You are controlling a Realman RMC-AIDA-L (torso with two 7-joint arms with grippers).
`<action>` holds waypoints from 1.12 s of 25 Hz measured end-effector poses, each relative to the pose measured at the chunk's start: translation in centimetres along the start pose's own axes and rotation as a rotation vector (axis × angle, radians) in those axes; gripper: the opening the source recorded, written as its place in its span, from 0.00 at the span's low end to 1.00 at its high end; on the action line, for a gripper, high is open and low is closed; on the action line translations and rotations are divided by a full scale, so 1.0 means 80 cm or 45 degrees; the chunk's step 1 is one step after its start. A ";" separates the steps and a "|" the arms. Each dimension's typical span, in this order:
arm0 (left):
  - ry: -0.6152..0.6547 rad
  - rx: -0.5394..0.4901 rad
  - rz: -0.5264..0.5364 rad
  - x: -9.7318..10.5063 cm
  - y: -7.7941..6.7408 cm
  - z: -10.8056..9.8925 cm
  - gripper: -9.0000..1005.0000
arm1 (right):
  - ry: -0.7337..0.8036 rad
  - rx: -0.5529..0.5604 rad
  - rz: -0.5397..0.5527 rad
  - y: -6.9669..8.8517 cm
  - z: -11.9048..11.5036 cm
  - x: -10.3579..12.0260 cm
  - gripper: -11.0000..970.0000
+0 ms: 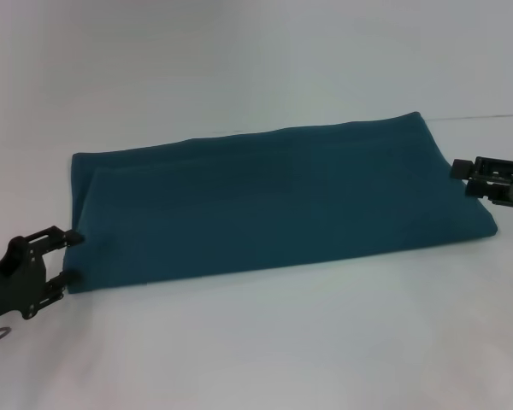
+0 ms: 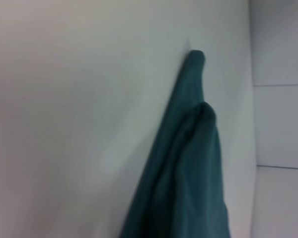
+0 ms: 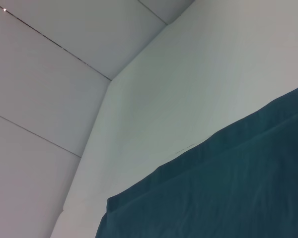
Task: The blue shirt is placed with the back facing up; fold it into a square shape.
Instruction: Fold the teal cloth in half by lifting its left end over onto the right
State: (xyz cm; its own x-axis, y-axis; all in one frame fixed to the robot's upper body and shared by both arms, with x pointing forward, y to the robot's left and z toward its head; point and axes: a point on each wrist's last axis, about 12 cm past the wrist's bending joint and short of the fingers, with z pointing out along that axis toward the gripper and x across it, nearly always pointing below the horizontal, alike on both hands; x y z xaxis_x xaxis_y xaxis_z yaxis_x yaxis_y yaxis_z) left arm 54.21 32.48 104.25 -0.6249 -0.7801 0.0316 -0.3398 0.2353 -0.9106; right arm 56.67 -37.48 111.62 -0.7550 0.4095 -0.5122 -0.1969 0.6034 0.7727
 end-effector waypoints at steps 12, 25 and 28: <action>0.029 -0.022 0.003 0.002 0.006 -0.004 0.63 | -0.005 0.014 0.015 -0.004 -0.001 0.003 0.72; 0.025 -0.045 -0.074 0.011 0.023 -0.009 0.63 | -0.005 0.014 0.014 -0.005 -0.001 0.004 0.72; 0.011 -0.060 -0.083 0.011 0.026 -0.005 0.63 | -0.005 0.014 0.014 -0.005 -0.001 0.004 0.72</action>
State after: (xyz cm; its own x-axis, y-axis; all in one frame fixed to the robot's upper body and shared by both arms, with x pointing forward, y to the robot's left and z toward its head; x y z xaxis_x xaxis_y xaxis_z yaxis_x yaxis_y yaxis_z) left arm 52.66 32.52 102.59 -0.6063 -0.7896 0.0942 -0.4128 0.2114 -0.8859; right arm 56.49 -37.62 111.21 -0.7544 0.4190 -0.5053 -0.1816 0.6065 0.7741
